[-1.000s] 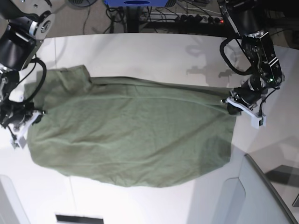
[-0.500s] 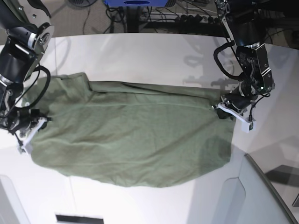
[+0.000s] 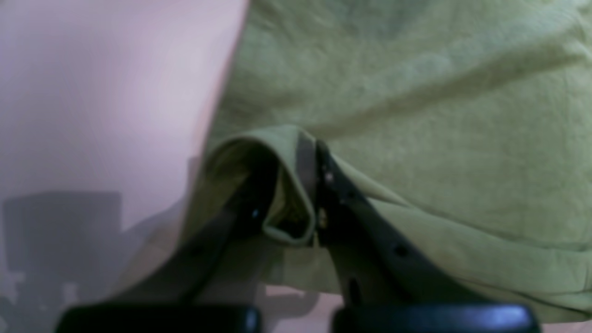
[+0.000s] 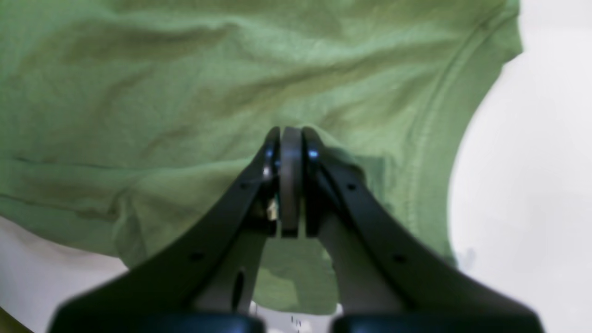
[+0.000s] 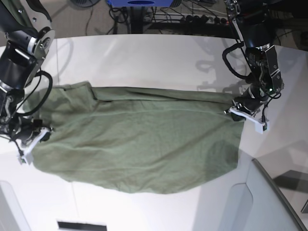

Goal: Layout the t-shirt on the table in an organized manner, then fold the t-shirt properly
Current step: 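Fold the held edge over the shirt body with both grippers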

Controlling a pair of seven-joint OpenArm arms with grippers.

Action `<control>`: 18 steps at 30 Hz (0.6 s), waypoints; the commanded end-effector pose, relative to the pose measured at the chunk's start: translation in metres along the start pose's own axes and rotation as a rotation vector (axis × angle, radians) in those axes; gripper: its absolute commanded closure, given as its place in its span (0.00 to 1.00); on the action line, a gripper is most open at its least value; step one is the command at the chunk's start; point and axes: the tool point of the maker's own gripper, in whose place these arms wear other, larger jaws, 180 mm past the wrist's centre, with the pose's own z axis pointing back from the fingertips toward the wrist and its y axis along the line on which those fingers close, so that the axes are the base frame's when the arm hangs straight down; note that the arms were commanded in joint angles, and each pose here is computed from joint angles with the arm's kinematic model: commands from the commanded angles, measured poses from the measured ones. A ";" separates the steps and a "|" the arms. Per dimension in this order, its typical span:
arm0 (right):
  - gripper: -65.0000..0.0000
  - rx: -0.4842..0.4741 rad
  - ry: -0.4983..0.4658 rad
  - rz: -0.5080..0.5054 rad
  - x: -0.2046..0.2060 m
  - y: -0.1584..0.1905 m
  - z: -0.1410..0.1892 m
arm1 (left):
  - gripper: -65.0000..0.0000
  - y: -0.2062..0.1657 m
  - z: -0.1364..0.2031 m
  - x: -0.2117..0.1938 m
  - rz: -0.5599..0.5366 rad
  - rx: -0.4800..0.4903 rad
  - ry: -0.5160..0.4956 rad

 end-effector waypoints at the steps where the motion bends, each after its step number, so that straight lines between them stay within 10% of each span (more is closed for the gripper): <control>1: 1.00 -0.011 -0.063 0.013 0.022 -0.006 0.007 | 1.00 -0.001 0.002 0.022 -0.007 -0.007 -0.060; 7: 0.99 -0.005 -0.078 0.003 0.024 -0.006 0.006 | 1.00 0.001 0.002 0.023 -0.009 -0.005 -0.061; 12: 0.75 -0.038 -0.131 0.029 0.040 -0.011 0.019 | 0.96 0.002 0.009 0.038 -0.020 0.001 -0.102; 18: 0.51 -0.147 -0.249 0.119 0.068 -0.023 0.062 | 0.29 -0.002 0.028 0.080 -0.072 0.000 -0.210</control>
